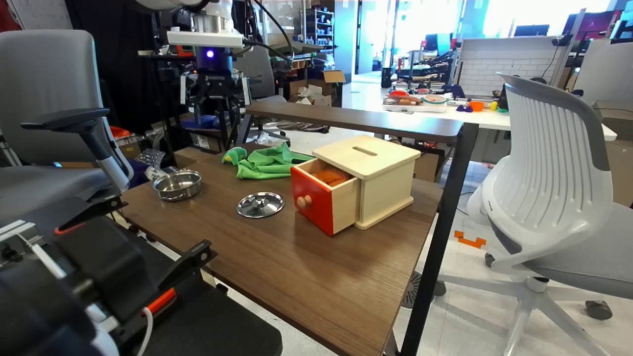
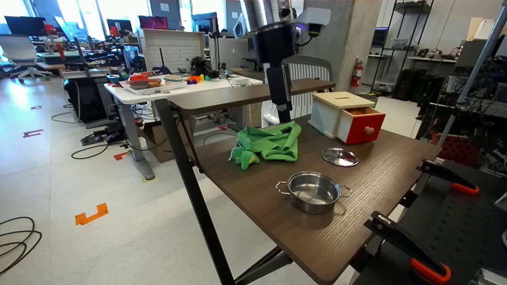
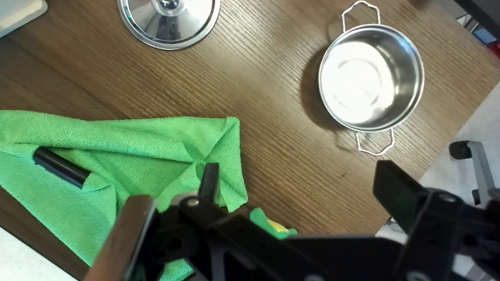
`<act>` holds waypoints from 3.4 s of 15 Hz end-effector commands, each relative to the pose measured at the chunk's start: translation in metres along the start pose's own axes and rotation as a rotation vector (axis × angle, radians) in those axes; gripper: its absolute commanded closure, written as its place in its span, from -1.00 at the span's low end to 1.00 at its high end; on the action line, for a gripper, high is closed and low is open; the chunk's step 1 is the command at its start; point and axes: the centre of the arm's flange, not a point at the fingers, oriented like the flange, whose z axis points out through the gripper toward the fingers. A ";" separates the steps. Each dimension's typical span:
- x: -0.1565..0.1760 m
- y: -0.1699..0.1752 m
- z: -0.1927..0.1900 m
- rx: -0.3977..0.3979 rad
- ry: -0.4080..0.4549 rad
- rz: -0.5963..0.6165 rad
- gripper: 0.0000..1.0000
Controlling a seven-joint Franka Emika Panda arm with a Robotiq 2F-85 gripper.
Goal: Put the green plush toy in the silver pot.
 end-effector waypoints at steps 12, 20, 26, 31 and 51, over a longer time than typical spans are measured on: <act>0.063 0.006 0.039 -0.089 0.085 0.128 -1.00; 0.089 -0.005 0.047 -0.092 0.156 0.097 -1.00; 0.095 -0.006 0.058 -0.073 0.157 0.084 -1.00; 0.103 -0.004 0.076 -0.065 0.128 0.093 -1.00; 0.046 -0.062 0.009 -0.149 0.129 -0.223 0.92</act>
